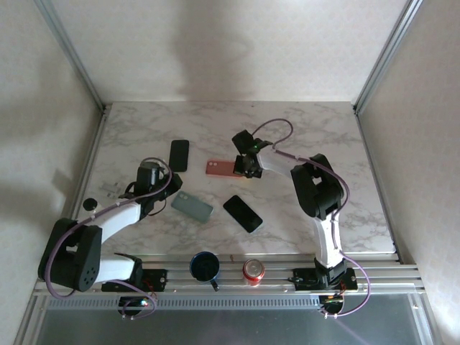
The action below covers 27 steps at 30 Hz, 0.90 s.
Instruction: Put the phone into the phone case
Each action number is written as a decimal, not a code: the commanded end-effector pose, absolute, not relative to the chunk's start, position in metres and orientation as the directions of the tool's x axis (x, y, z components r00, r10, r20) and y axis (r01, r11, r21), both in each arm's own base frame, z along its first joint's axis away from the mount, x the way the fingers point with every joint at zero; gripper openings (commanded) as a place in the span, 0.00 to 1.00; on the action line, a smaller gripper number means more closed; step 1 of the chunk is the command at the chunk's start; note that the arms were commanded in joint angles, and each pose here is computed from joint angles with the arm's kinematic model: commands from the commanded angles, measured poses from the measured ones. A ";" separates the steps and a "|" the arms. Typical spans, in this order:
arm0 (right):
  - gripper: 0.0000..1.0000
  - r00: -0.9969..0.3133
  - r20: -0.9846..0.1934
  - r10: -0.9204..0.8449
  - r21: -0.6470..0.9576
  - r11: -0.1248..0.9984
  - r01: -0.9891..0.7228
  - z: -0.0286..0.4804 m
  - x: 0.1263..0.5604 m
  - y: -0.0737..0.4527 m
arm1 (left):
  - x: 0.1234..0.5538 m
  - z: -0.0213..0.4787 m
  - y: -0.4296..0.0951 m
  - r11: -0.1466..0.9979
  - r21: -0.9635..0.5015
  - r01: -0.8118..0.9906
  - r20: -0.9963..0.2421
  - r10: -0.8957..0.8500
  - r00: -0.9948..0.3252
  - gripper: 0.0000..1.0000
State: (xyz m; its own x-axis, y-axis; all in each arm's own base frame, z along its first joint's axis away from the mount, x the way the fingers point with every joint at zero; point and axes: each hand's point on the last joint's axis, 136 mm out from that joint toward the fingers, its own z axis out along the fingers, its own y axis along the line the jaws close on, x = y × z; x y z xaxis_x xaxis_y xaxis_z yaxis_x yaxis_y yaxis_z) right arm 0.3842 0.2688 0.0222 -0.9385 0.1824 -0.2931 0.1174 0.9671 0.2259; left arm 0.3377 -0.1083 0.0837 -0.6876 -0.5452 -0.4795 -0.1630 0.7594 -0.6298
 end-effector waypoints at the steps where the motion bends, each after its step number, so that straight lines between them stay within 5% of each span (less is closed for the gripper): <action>1: 0.07 -0.934 -0.252 0.254 0.272 0.945 0.184 0.018 0.359 0.273 | 0.334 0.088 -0.109 0.758 -0.634 -0.157 -0.489 -0.549 -0.678 0.00; 6: 0.22 -0.945 -0.227 0.235 0.312 0.937 0.158 0.020 0.335 0.289 | 0.331 0.091 -0.109 0.752 -0.641 -0.154 -0.490 -0.555 -0.673 0.00; 14: 0.24 -0.957 -0.224 0.183 0.387 0.918 0.084 0.037 0.319 0.310 | 0.325 0.098 -0.106 0.750 -0.643 -0.154 -0.500 -0.563 -0.658 0.00; 27: 0.45 -0.868 -0.497 -0.008 0.204 0.971 -0.125 0.115 0.387 0.221 | 0.333 0.110 -0.126 0.765 -0.642 -0.060 -0.548 -0.512 -0.661 0.04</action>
State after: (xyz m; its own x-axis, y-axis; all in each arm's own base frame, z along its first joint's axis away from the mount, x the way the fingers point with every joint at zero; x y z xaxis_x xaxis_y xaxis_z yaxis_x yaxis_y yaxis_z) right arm 0.3726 0.2452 0.1094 -0.8849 0.1010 -0.4547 -0.0543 0.9472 0.3160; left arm 0.3267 -0.1173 0.1023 -0.6727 -0.5309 -0.5154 -0.1060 0.7585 -0.6429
